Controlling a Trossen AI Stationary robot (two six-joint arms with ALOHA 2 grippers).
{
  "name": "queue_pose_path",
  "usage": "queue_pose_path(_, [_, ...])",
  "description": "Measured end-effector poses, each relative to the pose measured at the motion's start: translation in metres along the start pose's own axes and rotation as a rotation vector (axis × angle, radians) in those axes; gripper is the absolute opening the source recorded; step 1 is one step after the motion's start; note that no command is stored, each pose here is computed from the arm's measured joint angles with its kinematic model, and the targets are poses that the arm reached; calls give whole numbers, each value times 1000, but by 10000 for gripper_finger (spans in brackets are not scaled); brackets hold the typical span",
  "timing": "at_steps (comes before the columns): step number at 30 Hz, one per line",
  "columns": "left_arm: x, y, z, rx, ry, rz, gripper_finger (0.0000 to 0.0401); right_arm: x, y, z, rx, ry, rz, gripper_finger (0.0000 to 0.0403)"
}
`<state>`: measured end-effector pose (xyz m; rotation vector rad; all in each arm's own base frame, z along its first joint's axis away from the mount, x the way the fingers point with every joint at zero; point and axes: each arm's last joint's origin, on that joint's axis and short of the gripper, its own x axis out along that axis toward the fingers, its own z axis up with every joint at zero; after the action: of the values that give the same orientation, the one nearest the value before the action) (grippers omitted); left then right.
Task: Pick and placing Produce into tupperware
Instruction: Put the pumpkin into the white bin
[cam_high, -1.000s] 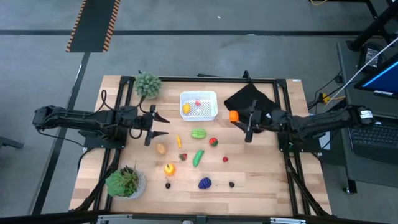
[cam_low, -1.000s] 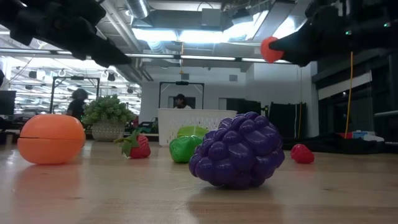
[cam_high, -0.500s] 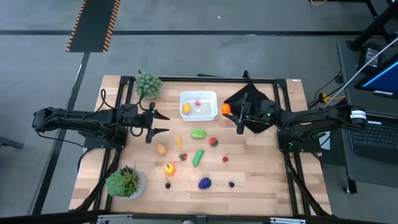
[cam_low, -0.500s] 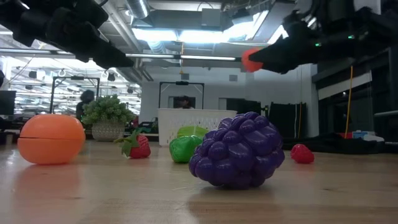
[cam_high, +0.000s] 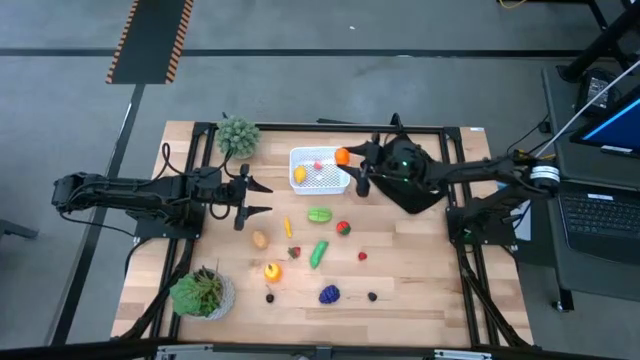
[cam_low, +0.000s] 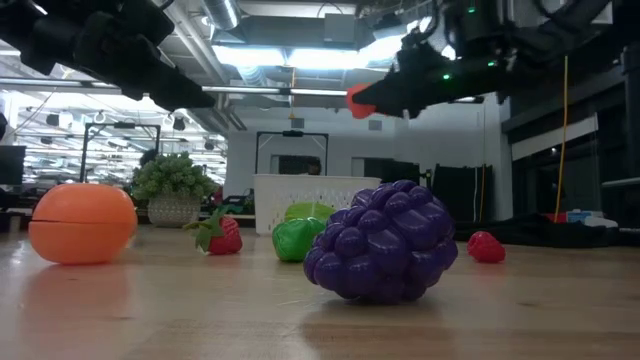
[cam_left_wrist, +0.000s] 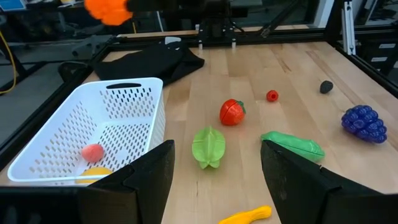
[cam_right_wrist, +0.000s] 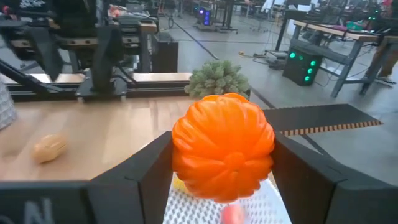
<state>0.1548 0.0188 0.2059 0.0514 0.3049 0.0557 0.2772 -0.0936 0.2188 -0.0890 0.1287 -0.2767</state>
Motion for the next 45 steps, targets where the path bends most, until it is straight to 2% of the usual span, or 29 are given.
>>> queue_pose_path(10, [0, 0, 0, -2, 0, 0, 231, 40, -20, 5, -18, -2, 11, 236])
queue_pose_path(17, [0, 0, 0, -2, 1, 0, 231, 61, -25, 2, -1, 27, 86, 236])
queue_pose_path(21, [0, 0, 0, -2, 6, -1, 231, 68, -26, 4, -2, 127, 112, 236])
queue_pose_path(27, [0, 0, -1, -2, 11, -2, 231, 75, -29, 22, -29, 327, 150, 236])
queue_pose_path(36, [0, 0, -1, -2, 11, -1, 231, 69, -38, 49, -10, 586, 183, 236])
queue_pose_path(41, [0, 0, -1, 4, 10, -2, 231, 70, -40, 59, -5, 646, 189, 236])
queue_pose_path(45, [0, 0, -1, 5, 10, -1, 231, 82, -41, 55, -18, 696, 204, 236])
